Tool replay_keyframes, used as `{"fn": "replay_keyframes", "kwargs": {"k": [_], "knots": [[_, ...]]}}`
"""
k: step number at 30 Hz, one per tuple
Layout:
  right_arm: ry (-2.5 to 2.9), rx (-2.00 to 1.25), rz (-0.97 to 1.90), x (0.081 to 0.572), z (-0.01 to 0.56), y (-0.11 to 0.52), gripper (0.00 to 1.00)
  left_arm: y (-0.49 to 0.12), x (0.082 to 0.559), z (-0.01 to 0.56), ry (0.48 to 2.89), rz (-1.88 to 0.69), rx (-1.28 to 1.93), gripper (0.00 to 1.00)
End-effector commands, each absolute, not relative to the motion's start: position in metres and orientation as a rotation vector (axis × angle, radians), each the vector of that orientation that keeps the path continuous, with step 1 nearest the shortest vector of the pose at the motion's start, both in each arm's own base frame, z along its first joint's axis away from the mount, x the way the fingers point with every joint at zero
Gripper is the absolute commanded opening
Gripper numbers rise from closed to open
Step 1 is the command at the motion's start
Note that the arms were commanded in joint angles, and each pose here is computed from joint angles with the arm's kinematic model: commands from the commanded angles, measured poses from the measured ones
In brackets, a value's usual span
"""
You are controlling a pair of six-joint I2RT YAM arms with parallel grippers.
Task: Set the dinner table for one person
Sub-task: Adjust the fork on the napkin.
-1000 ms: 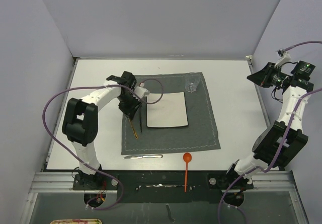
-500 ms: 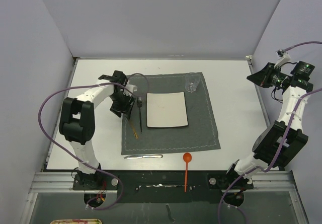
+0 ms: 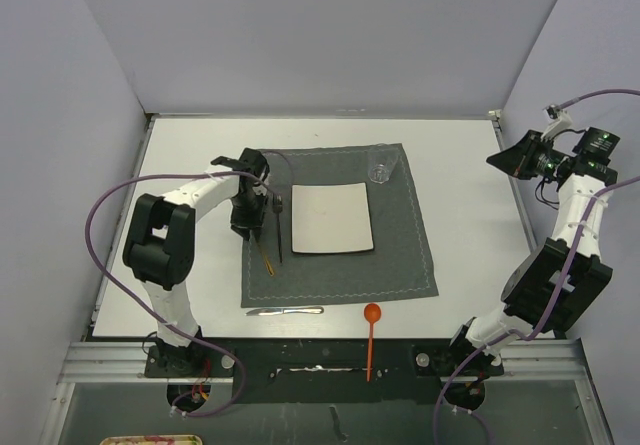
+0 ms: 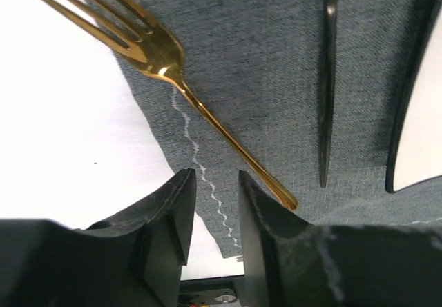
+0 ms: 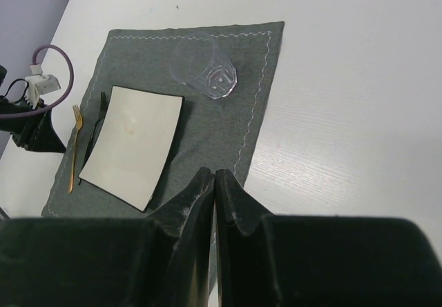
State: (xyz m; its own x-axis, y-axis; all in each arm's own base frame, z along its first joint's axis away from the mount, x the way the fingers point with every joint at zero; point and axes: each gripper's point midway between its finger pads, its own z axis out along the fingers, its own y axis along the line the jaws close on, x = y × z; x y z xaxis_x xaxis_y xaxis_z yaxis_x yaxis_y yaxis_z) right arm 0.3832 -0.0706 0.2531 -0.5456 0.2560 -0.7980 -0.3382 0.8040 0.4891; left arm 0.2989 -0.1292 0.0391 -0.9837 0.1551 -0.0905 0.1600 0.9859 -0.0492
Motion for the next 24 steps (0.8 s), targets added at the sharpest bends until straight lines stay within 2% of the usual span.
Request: {"fn": "replay_keyframes", "kwargs": {"k": [1, 8, 18, 24], "knots": [[1.959, -0.129, 0.753, 0.380, 0.266, -0.064, 0.06, -0.125, 0.314, 0.045, 2.994, -0.034, -0.004, 0.25], [1.954, -0.134, 0.752, 0.378, 0.270, -0.062, 0.06, -0.121, 0.318, 0.039, 2.992, 0.014, -0.054, 0.25], [1.961, -0.129, 0.757, 0.376, 0.268, -0.061, 0.06, -0.125, 0.331, 0.038, 2.939, -0.079, -0.278, 0.17], [1.965, -0.123, 0.763, 0.375, 0.265, -0.061, 0.06, -0.127, 0.340, 0.040, 2.873, -0.083, -0.365, 0.17]]}}
